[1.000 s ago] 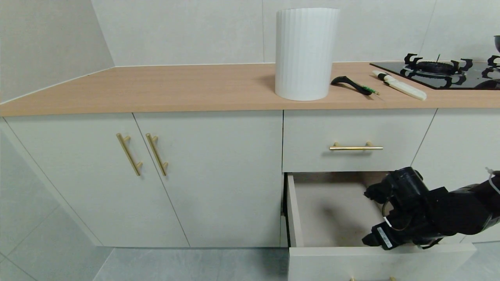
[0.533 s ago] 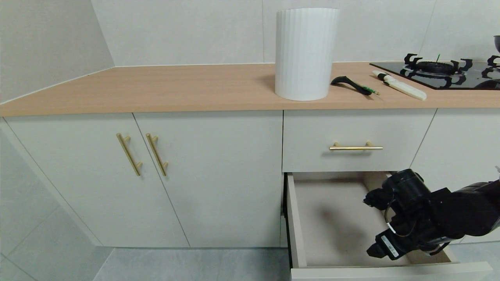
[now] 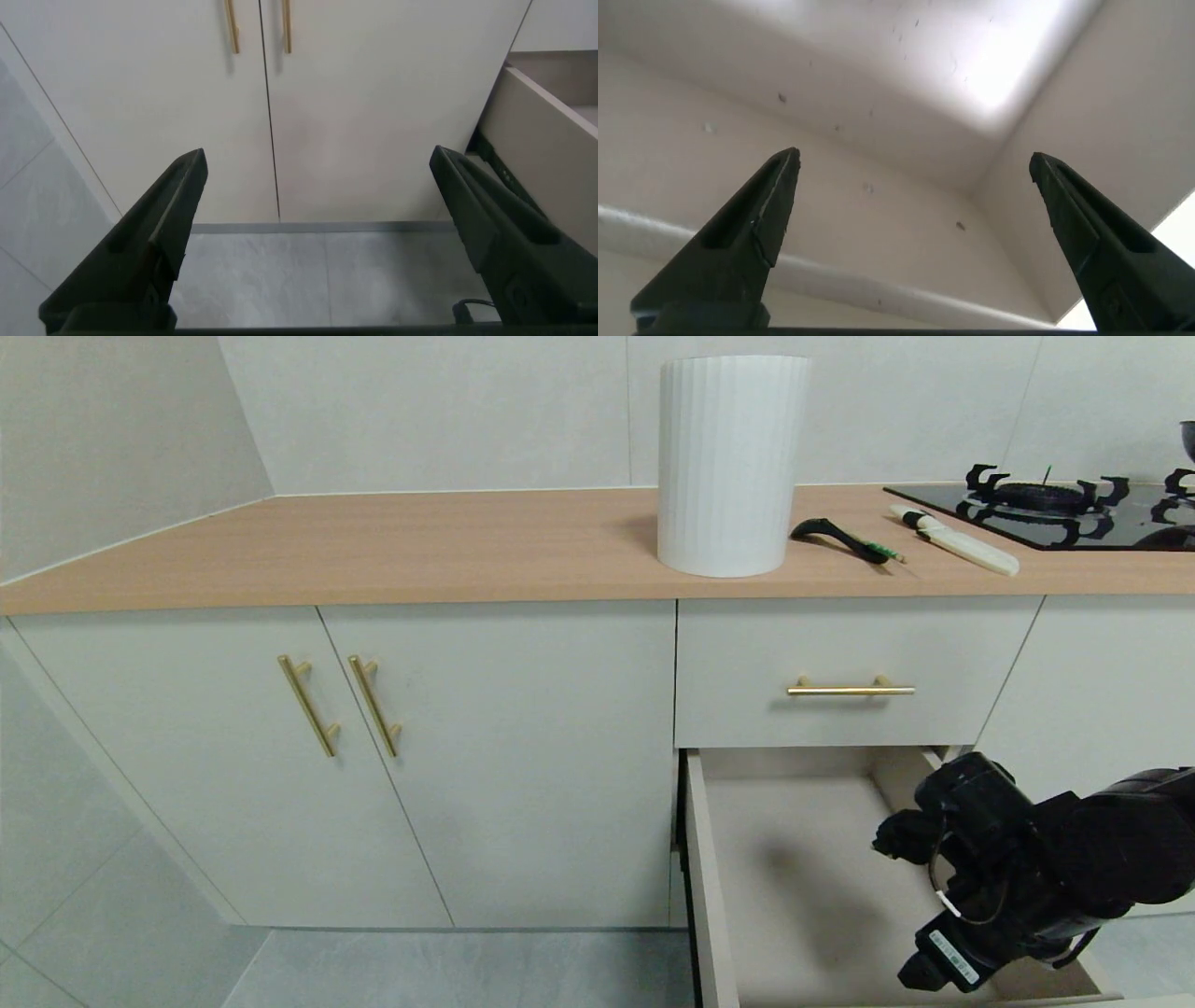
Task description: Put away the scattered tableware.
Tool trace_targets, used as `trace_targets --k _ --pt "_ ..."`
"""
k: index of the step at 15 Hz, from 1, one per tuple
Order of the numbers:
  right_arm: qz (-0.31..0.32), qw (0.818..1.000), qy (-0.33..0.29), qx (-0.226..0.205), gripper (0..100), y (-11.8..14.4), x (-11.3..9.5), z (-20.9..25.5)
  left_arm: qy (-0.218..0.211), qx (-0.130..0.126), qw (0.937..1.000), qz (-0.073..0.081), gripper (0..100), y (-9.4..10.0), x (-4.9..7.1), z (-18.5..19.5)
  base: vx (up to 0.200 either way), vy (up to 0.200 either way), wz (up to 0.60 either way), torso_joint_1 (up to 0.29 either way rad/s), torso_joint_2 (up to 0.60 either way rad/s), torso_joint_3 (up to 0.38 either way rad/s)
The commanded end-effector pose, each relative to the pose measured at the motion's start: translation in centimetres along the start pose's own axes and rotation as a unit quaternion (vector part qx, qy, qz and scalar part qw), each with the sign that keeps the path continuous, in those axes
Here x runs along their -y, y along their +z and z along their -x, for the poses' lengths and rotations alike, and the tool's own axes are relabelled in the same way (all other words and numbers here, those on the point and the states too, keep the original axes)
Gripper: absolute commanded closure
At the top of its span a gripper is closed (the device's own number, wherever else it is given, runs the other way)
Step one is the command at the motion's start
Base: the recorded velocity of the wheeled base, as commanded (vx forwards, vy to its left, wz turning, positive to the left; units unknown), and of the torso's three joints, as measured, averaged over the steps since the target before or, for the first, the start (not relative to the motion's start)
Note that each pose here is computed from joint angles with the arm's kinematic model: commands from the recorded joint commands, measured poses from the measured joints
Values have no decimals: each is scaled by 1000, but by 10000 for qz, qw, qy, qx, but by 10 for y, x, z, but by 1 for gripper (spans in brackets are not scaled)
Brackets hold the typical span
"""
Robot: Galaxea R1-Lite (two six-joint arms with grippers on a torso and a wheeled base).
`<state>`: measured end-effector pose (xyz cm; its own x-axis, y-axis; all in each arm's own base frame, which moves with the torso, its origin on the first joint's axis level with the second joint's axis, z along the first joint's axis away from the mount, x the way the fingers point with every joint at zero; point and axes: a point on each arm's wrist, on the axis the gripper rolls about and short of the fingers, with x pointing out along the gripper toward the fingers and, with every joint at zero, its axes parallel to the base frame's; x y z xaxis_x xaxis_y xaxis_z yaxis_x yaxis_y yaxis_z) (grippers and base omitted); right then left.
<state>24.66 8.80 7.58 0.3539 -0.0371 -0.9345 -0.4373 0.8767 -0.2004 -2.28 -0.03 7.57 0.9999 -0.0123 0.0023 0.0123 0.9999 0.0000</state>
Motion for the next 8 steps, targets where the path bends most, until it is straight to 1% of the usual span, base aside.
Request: trace_targets --k 1,2,4,6,8 --pt "-43 9999 -35 162 0 6 1 4 0 -4 10000 0 0 0 0 0 0 0 0 0 0 0" --pt "-107 9996 -63 271 0 8 3 7 0 -4 10000 0 0 0 0 0 0 0 0 0 0 0" --pt "-380 9966 -135 725 0 15 6 15 0 4 10000 0 0 0 0 0 0 0 0 0 0 0" --pt "-677 9844 -265 1602 0 26 9 20 0 -4 10000 0 0 0 0 0 0 0 0 0 0 0" --pt "-862 9639 -526 2463 0 35 12 21 0 -4 10000 0 0 0 0 0 0 0 0 0 0 0"
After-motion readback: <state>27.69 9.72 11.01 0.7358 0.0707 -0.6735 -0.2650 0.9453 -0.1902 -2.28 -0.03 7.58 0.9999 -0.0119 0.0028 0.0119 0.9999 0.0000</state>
